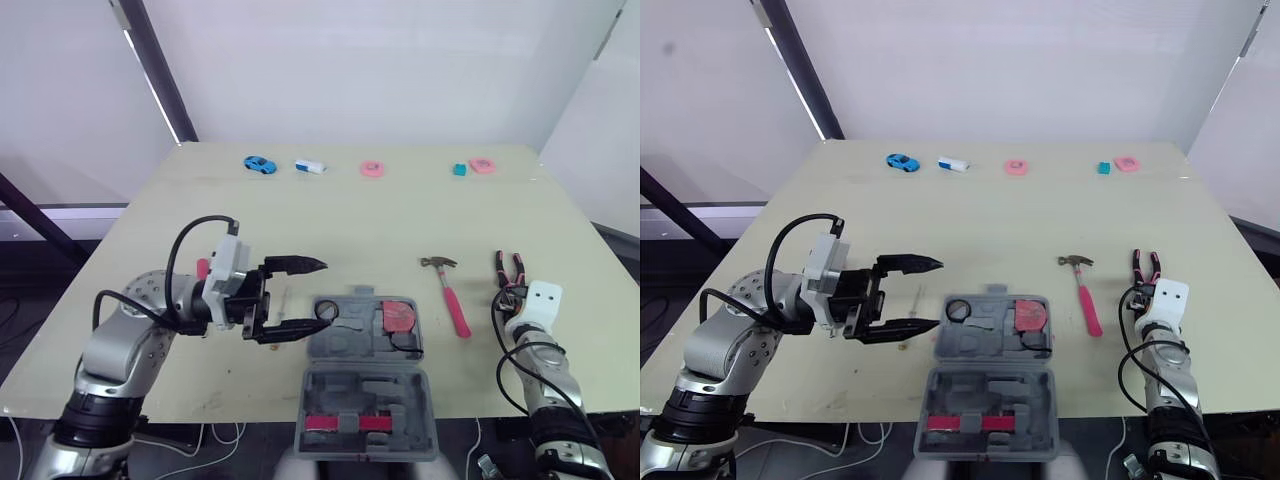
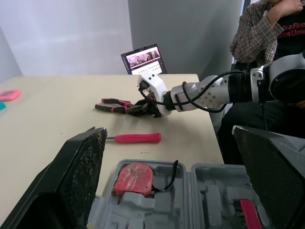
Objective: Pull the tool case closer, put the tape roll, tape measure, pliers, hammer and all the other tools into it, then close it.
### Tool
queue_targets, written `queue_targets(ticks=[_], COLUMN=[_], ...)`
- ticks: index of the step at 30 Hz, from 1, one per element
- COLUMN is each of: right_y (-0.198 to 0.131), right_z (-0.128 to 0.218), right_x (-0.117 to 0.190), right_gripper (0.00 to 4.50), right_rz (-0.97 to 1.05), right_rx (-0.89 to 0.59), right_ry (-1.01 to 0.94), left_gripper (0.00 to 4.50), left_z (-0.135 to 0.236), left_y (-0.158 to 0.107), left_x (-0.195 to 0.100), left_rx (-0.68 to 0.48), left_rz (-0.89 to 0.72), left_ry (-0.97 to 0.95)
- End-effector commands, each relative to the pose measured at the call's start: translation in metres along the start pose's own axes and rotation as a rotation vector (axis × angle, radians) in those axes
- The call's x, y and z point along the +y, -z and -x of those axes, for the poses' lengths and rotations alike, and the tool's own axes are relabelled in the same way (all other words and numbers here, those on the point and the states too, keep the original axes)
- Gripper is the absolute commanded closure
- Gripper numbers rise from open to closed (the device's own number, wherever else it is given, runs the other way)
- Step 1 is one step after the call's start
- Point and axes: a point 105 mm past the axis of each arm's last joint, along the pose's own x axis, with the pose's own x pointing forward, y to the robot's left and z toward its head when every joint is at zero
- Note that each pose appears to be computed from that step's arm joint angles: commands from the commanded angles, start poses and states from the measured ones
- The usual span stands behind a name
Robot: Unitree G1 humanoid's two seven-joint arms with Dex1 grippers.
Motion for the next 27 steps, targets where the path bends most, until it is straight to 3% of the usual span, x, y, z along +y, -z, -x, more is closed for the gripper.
queue_targets(ticks=[1,8,14,19,27], right_y=[-0.015,-0.055,-0.086,-0.091,-0.088], right_z=[0.004,0.02,0.051,0.083,0.126], right_x=[-0.013,-0.004,0.022,0.068,0.137], right_gripper=[3.46,3.46,3.46,3.46,3.46], right_rz=[0.033,0.195,0.377,0.561,0.687], right_rx=[-0.046,-0.128,-0.11,-0.035,0.042], right_ry=[0.017,-0.265,-0.706,-1.081,-1.456], left_gripper=[0.0,0.0,0.0,0.0,0.0], left_z=[0.001,0.006,0.027,0.045,0.061], left_y=[-0.004,-0.004,0.008,0.014,0.026], left_x=[0.0,-0.003,-0.011,-0.006,-0.008], left_rx=[-0.01,-0.008,0.066,0.103,0.161], left_rz=[-0.025,-0.022,0.011,-0.013,-0.006], left_ry=[0.0,-0.008,0.007,-0.016,-0.026])
